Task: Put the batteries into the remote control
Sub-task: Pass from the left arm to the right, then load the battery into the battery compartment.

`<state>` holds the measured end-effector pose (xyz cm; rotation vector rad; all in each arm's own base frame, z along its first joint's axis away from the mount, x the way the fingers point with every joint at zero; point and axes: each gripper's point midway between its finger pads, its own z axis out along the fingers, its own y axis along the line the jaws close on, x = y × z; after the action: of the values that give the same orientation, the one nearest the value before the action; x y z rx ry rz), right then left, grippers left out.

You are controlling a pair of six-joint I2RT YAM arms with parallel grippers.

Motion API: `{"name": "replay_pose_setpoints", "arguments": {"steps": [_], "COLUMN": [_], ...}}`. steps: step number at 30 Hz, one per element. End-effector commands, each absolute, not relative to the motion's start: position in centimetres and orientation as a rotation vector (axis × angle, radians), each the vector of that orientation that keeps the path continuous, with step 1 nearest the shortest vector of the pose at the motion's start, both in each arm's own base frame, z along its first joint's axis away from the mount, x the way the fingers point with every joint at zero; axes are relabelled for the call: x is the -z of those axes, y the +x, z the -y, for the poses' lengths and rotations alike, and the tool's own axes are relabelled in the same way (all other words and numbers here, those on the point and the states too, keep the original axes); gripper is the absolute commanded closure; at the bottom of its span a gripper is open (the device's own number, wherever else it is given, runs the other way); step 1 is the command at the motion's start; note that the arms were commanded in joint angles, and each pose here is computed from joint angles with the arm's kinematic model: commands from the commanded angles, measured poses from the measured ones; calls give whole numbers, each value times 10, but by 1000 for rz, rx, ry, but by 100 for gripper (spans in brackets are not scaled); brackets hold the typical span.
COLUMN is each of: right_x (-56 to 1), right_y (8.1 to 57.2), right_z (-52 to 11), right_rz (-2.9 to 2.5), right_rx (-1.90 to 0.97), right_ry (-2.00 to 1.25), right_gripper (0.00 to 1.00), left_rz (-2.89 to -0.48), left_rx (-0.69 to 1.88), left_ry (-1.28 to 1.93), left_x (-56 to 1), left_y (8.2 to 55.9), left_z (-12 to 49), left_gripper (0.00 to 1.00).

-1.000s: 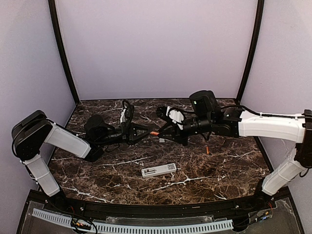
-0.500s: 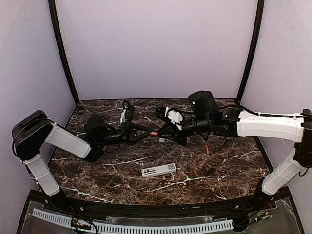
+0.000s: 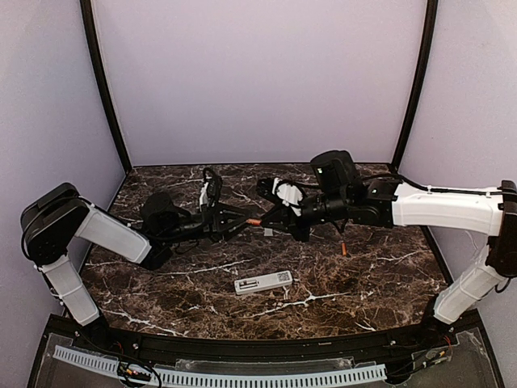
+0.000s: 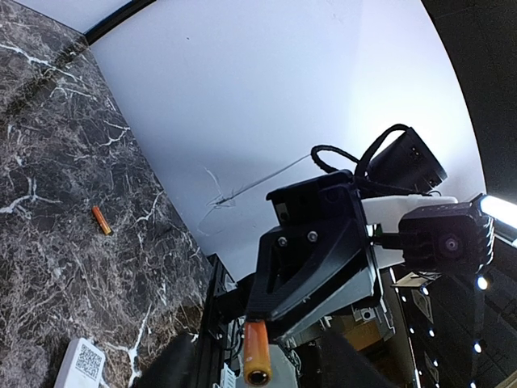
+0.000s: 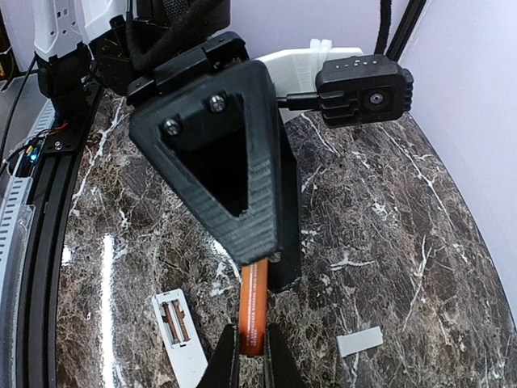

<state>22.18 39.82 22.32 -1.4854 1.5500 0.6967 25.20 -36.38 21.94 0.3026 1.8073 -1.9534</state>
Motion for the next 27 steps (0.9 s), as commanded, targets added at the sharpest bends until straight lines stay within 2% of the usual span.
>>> {"name": "replay_pose_setpoints", "arguments": {"steps": [1,4,8,18,27], "right_x": [-230,-209,-185,-134,-96], "right_y": [219,213,206,203,195], "right_z": [-400,-392,-385,-390,-410], "right_rz": [-1537,-1598,-1639,-1707,-1726], "right_rx": [-679,-652,-587,-496,-511], "right_ry": [-1514,-1602,-1707,-1891,-2013], "right_gripper": [100,100,100,100,100], "left_rz": [-1476,-1520,-1628,-1802,-1891], "left_rx": [1932,1861,1727,1482,1209], "left_ry": [398,318,237,-76,-29], "left_x": [-271,-260,-239,-186,-182], "left_y": [242,256,272,299,299], "left_z": [339,324,306,239,218], "left_gripper": [27,13,5,2,1]}}
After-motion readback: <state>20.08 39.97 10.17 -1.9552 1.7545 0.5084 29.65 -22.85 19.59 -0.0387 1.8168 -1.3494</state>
